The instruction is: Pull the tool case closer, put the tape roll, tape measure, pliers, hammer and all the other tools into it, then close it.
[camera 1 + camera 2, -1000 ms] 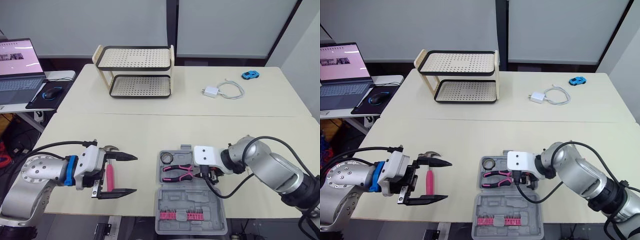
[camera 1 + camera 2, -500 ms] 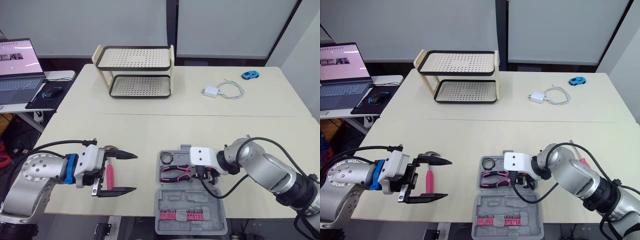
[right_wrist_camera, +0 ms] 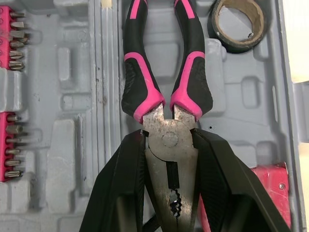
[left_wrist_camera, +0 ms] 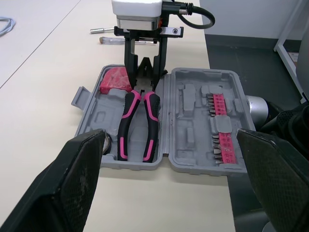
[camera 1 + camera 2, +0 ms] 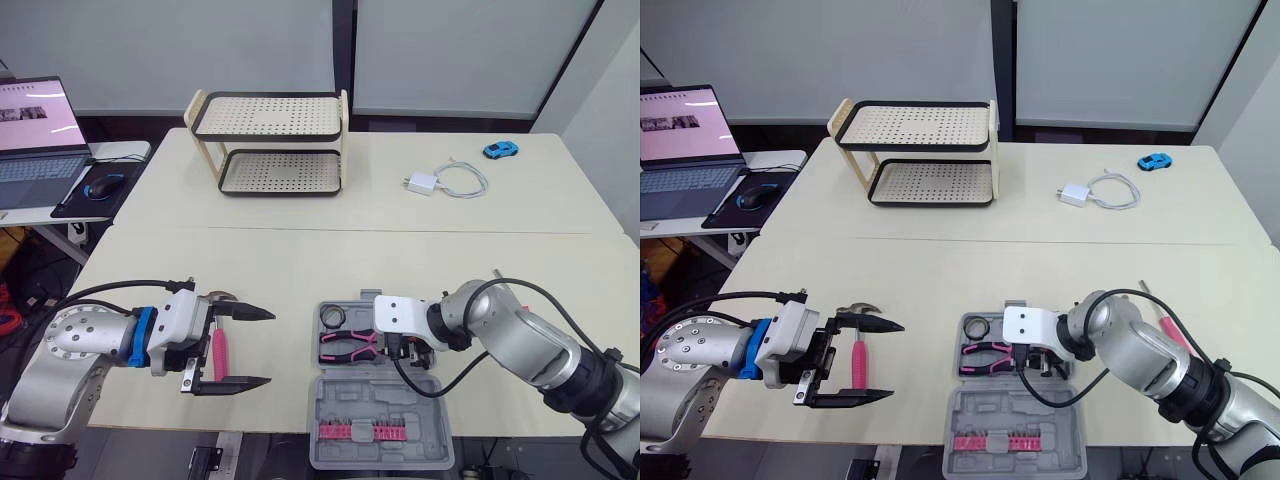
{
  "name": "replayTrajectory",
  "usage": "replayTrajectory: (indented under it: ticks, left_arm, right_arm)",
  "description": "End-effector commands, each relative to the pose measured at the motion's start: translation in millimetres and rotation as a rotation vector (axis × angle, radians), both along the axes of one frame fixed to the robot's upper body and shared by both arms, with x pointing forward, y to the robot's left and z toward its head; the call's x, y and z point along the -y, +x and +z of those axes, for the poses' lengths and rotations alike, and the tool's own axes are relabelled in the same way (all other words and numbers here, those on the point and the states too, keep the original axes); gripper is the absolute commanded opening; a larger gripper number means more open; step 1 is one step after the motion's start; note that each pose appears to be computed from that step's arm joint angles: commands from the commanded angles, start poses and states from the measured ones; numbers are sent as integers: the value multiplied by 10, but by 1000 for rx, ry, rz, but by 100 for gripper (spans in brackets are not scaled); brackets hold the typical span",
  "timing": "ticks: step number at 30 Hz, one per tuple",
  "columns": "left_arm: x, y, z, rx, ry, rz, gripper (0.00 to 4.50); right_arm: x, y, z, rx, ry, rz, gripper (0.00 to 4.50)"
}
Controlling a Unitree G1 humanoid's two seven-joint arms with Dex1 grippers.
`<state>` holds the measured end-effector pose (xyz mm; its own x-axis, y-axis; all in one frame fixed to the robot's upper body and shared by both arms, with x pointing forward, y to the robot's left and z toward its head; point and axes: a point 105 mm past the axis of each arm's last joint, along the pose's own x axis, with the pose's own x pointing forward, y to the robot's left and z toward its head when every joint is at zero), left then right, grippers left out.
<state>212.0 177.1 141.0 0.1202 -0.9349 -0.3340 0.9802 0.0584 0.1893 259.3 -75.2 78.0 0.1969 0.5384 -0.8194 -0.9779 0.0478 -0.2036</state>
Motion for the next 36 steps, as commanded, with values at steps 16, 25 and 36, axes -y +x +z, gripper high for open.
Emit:
replayTrajectory:
  ticks: [16,25,36]
  left_arm:
    - [7,-1,25,19,23,-30,450]
    - [8,21,-3,21,26,-32,450]
    - [68,20,18,33,16,-56,450]
  right_arm:
    - [38,32,-189,8,-3,-17,120]
    - [70,41,-247,7,-5,-10,191]
    - [-37,27,112,31,219,-6,448]
